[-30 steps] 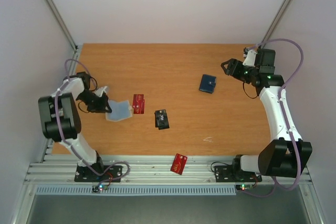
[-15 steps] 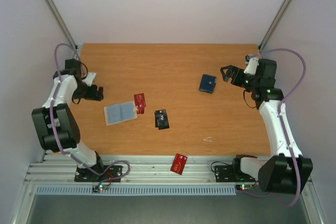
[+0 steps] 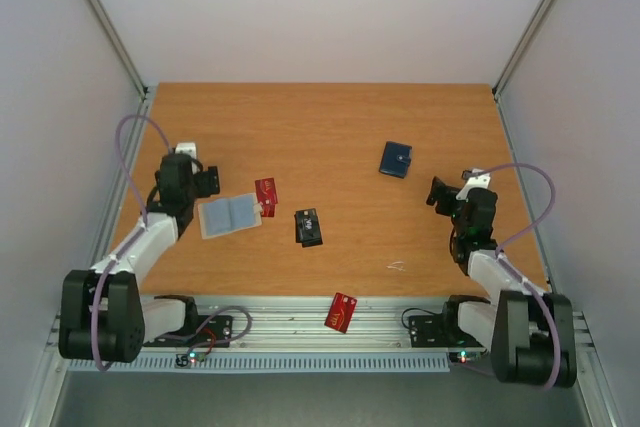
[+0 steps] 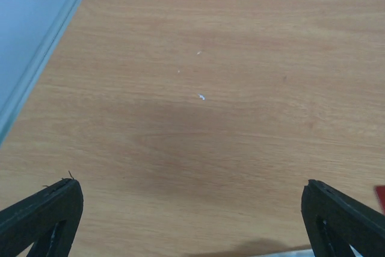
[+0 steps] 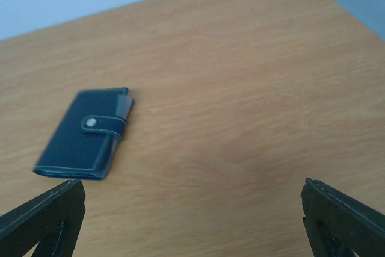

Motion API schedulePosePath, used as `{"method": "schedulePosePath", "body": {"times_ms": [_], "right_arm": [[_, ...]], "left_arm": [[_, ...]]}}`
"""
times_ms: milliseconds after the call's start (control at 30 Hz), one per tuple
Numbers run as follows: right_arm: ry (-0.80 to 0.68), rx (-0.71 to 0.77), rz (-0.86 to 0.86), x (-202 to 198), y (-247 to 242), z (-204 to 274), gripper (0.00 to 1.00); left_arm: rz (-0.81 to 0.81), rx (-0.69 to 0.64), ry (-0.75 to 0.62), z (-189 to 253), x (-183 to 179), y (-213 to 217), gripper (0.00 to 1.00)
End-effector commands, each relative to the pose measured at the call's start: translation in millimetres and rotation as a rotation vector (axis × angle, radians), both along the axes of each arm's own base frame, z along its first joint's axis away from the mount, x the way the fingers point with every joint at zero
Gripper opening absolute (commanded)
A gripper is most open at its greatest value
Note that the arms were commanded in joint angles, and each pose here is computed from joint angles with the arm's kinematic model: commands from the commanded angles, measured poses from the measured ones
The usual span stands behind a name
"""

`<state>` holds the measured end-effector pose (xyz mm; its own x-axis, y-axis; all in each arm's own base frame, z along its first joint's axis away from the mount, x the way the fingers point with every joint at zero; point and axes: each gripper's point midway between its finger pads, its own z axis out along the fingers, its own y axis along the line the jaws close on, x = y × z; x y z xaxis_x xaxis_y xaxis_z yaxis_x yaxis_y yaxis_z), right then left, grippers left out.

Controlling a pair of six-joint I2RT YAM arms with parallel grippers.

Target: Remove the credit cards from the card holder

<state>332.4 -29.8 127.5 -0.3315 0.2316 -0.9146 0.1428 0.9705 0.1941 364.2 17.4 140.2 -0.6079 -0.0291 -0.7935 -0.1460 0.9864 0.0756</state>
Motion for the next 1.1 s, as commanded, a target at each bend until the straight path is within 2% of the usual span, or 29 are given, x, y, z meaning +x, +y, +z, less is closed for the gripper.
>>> {"method": "schedulePosePath", "body": {"times_ms": [0,33,133,200,300,400,533,667,1067], "right_arm": [[-0.179,-0.093,-0.032,20,-12,24,0.98],[-0.180,-0.091,-0.032,22,-12,16,0.99],[-0.230,-0.102,0.019,29,-4,-1,0.98],[-0.256,-0.109,0.044,36,-1,-12,0.98],[-0.185,-0.104,0.107,49,8,-19,0.98],[-0.138,-0.097,0.147,57,13,-24,0.99],[-0.066,-0.084,0.210,70,21,-30,0.99],[-0.066,-0.085,0.225,70,24,-30,0.98],[-0.064,-0.087,0.224,70,23,-30,0.99]], "left_arm": [[0.017,-0.049,-0.492,41,8,1,1.00],[-0.013,-0.043,-0.570,50,6,-3,0.99],[-0.142,-0.062,-0.561,31,-2,-24,0.99],[-0.118,-0.034,-0.488,12,-2,-18,0.99],[-0.050,-0.068,-0.506,10,0,-10,0.99],[-0.113,-0.051,-0.527,7,5,-19,0.99],[-0.126,-0.022,-0.470,-17,23,-20,0.99],[-0.108,-0.017,-0.427,-23,36,-17,0.99],[-0.023,-0.023,-0.419,-25,39,-5,0.99]]}}
